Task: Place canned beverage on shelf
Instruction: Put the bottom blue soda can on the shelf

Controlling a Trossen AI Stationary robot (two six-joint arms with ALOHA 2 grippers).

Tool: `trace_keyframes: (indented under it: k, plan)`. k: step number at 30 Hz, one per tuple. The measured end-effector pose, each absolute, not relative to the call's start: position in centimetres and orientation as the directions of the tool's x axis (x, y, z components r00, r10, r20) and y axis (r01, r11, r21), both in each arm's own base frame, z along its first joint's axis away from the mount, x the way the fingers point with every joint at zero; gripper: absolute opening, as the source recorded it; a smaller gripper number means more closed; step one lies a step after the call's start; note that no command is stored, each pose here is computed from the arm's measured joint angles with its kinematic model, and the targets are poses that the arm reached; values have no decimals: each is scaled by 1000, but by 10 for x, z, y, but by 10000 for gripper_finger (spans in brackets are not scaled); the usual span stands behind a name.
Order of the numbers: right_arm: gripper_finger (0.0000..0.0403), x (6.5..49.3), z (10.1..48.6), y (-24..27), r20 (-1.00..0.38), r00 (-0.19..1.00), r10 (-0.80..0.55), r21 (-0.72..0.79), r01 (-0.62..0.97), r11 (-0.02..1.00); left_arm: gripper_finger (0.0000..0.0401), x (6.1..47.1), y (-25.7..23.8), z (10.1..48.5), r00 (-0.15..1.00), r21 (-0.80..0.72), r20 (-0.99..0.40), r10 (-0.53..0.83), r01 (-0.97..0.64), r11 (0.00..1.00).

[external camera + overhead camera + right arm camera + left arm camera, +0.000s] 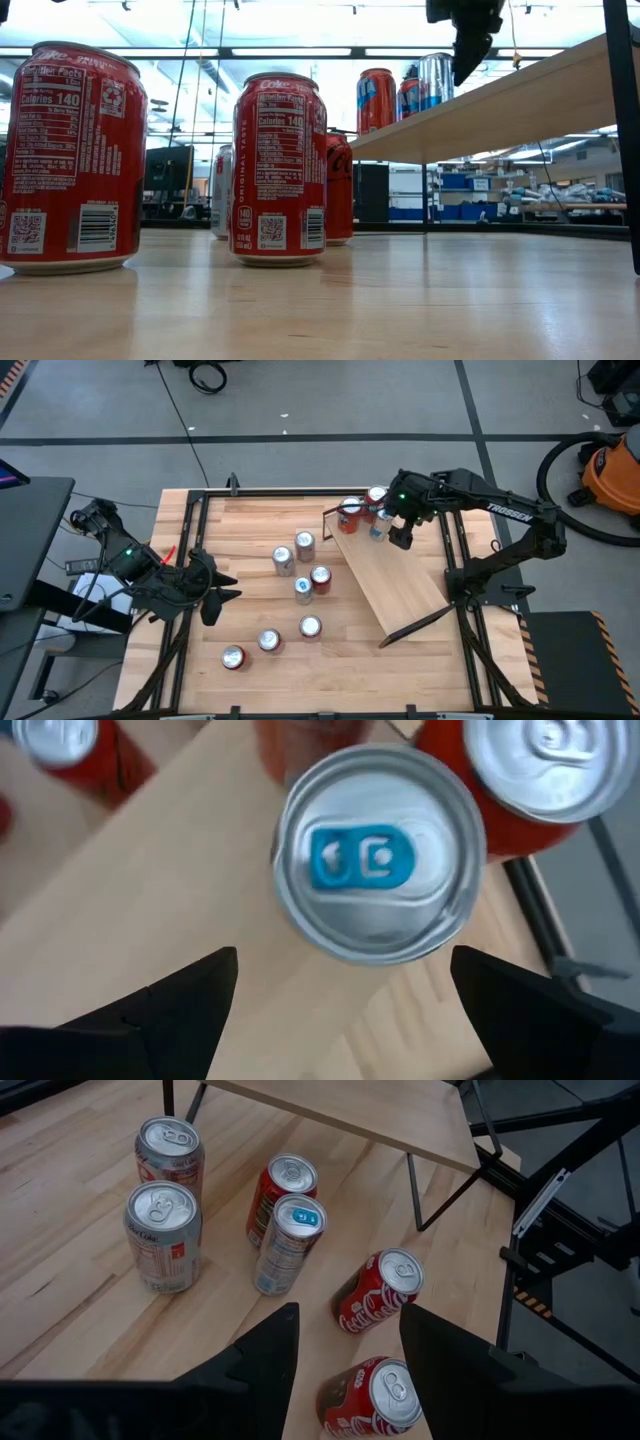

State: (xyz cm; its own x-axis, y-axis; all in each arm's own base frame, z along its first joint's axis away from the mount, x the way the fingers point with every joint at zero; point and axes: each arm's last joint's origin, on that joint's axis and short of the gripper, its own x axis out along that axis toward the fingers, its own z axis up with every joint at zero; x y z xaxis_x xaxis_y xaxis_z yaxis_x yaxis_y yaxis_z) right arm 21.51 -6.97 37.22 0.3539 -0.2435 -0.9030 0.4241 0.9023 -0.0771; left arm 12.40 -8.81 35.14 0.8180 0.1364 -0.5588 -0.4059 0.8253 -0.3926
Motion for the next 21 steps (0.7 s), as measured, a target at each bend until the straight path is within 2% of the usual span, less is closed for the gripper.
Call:
trace_keyframes:
  k: [8,14,21]
  plan:
    - [378,218,374,-72,-879,367,-305,-2,637,771,185,124,-88,351,818,-392,-559,136,-406,825]
    - [378,222,375,-67,-868,396,-300,58,681,730,185,124,-88,351,818,-393,-559,136,-406,825]
    - [378,229,380,-61,-806,429,-408,43,730,682,185,124,-88,351,818,-393,-560,135,-405,826]
